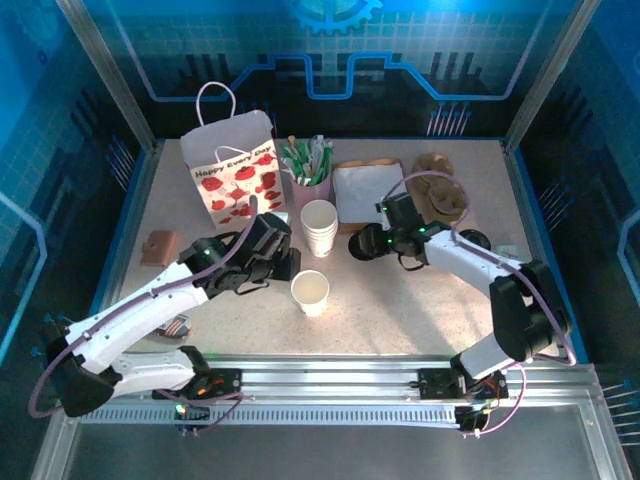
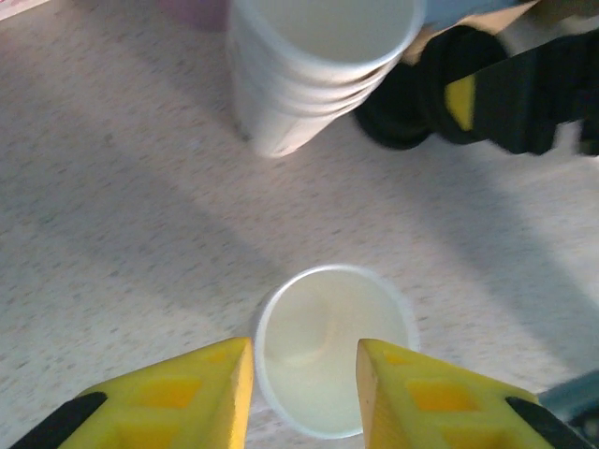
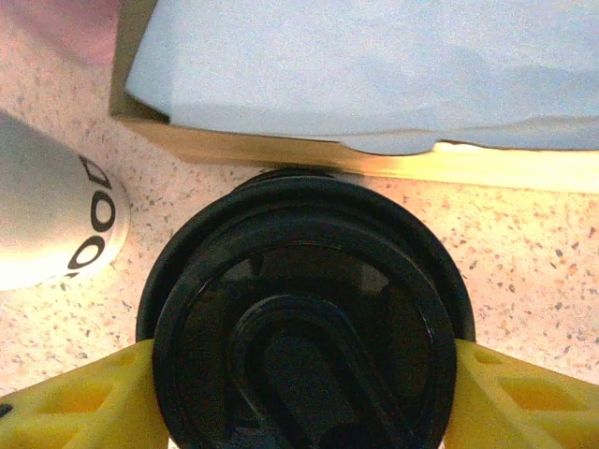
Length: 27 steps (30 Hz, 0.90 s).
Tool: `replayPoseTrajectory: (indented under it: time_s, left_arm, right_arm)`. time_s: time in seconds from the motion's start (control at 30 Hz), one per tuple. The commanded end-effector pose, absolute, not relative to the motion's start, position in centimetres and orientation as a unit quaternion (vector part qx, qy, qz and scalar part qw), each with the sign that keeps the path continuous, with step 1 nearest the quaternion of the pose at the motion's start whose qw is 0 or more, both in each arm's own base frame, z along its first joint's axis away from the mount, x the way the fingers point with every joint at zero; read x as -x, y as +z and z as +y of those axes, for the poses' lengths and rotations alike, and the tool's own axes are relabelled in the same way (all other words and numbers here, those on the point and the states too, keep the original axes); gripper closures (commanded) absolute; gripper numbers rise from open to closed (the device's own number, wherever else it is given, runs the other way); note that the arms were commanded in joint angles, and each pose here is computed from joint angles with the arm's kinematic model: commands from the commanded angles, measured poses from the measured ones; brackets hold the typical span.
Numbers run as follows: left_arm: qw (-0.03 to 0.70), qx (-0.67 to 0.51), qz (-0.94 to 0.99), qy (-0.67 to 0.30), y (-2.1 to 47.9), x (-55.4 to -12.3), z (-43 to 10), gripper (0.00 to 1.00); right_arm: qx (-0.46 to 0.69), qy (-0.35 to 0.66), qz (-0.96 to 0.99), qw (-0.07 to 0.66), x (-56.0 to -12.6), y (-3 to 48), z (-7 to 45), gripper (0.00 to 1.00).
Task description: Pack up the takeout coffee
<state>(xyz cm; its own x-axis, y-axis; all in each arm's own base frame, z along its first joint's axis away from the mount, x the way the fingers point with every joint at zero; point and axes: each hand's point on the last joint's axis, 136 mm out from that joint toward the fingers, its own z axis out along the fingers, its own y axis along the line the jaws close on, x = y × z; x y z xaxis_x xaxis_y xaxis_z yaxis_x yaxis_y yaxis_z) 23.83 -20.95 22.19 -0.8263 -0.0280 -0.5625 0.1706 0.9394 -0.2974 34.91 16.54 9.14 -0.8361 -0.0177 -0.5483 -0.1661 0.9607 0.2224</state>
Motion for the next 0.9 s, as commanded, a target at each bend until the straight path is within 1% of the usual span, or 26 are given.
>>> replayPoseTrajectory:
  time_s: [0.0, 0.03, 0.17, 0.37, 0.57, 0.67, 0.87]
  left_arm:
    - [0.314, -0.039, 0.913, -0.259, 26.8, -25.3, -24.9, 0.65]
    - [0.317, -0.037, 0.907, -0.276, 27.7, -25.8, -25.8, 0.65]
    - [0.323, -0.028, 0.892, -0.316, 29.9, -27.6, -28.5, 0.64]
    - [0.304, -0.002, 0.882, -0.359, 30.6, -30.3, -32.8, 0.63]
    - [0.282, 0.032, 0.879, -0.383, 29.8, -33.1, -36.2, 0.63]
    - [0.28, 0.056, 0.879, -0.382, 29.0, -34.6, -37.0, 0.62]
    - [0.227, 0.12, 0.864, -0.433, 26.6, -37.0, -39.1, 0.62]
  right_arm:
    - [0.016, 0.258, 0.926, 0.275, -34.8, 11.1, 18.6, 0.35]
    - [0.007, 0.269, 0.926, 0.263, -34.2, 10.4, 18.4, 0.35]
    - [-0.022, 0.321, 0.908, 0.268, -34.2, 11.1, 17.9, 0.35]
    - [-0.047, 0.368, 0.884, 0.283, -34.1, 12.0, 17.2, 0.35]
    - [-0.057, 0.384, 0.873, 0.295, -33.9, 12.2, 16.8, 0.36]
    - [-0.062, 0.388, 0.868, 0.303, -33.7, 12.5, 16.5, 0.36]
    - [-0.068, 0.391, 0.862, 0.316, -33.5, 12.7, 16.1, 0.36]
